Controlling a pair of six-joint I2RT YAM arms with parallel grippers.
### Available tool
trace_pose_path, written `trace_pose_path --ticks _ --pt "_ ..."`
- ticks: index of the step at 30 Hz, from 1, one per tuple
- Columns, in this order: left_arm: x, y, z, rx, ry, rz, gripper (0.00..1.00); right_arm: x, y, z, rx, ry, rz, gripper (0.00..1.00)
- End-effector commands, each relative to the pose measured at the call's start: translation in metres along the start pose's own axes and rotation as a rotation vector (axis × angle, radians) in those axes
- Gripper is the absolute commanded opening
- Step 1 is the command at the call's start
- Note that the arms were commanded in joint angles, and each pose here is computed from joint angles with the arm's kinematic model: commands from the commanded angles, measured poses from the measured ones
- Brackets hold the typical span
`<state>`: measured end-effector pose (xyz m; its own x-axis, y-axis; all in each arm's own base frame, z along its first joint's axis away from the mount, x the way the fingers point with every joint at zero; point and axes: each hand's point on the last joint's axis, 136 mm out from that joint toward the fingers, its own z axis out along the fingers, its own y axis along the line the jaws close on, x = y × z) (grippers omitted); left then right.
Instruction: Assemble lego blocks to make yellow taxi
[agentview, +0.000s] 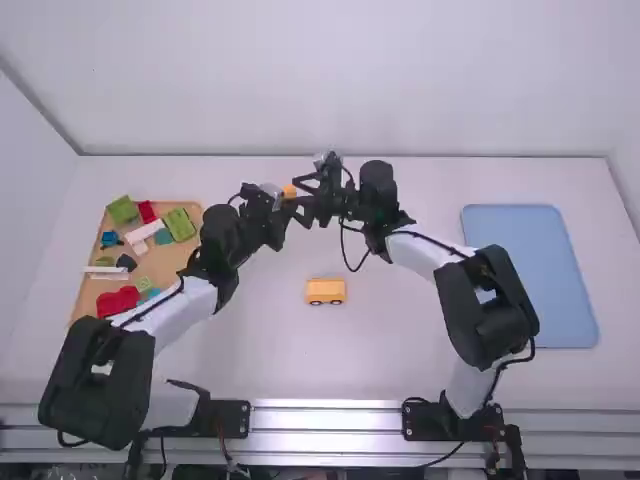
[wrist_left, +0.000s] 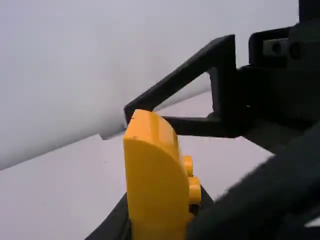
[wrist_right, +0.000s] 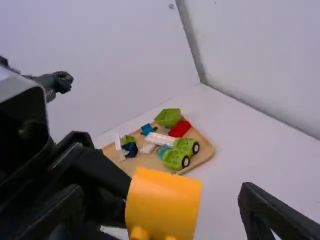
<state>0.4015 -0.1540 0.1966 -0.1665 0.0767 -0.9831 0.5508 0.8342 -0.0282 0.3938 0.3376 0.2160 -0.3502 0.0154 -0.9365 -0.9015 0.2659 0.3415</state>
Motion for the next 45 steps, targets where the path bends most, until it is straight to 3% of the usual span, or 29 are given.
trace_pose_path --ticks 1,7,11,16,18,22,24,26,27,31,35,38,39,41,45 --pt "-0.011 -0.002 0.002 0.008 -0.036 -0.009 0.05 -0.012 0.002 -0.005 0.022 -0.023 -0.011 0.79" --pt "-0.010 -0.002 0.007 -0.039 -0.038 -0.005 0.05 -0.010 0.003 -0.001 0.037 -0.023 -0.012 0.62" --pt "-0.008 -0.002 0.010 -0.034 -0.041 -0.004 0.06 -0.010 0.003 -0.001 0.033 -0.021 -0.011 0.60" --pt "-0.007 -0.002 0.014 -0.023 -0.052 -0.002 0.07 -0.006 0.009 0.001 0.008 -0.004 0.001 0.46" --pt "-0.007 -0.002 0.014 -0.023 -0.054 -0.001 0.09 -0.004 0.011 0.003 0.006 0.000 -0.001 0.44" --pt "-0.010 -0.004 0.014 -0.021 -0.063 0.003 0.19 -0.002 0.016 0.007 -0.005 0.004 -0.027 0.28" --pt "-0.011 -0.001 0.013 -0.025 -0.068 0.003 0.48 -0.003 0.015 0.006 -0.002 0.003 -0.027 0.20" --pt "-0.010 -0.001 0.013 -0.025 -0.067 0.002 0.64 -0.003 0.013 0.006 0.007 0.001 -0.027 0.18" --pt "-0.009 -0.003 0.014 -0.022 -0.060 0.002 0.99 -0.005 0.008 0.005 0.037 -0.008 -0.028 0.17" --pt "-0.001 -0.003 0.014 -0.022 -0.029 -0.008 0.99 -0.016 -0.022 -0.010 0.190 -0.030 -0.034 0.14" --pt "0.013 0.010 0.013 -0.098 0.027 -0.021 0.99 -0.019 -0.044 -0.039 0.427 0.041 -0.053 0.13" --pt "0.035 0.039 0.006 -0.275 0.118 -0.033 0.99 -0.007 -0.058 -0.080 0.736 0.198 -0.087 0.13" --pt "0.036 0.040 0.006 -0.281 0.122 -0.034 0.99 -0.006 -0.058 -0.081 0.744 0.205 -0.088 0.13" --pt "0.045 0.048 0.002 -0.334 0.159 -0.036 0.99 0.008 -0.053 -0.098 0.812 0.324 -0.095 0.09" --pt "0.056 0.049 -0.001 -0.349 0.197 -0.084 0.99 0.052 -0.043 -0.121 0.827 0.547 -0.017 0.06"
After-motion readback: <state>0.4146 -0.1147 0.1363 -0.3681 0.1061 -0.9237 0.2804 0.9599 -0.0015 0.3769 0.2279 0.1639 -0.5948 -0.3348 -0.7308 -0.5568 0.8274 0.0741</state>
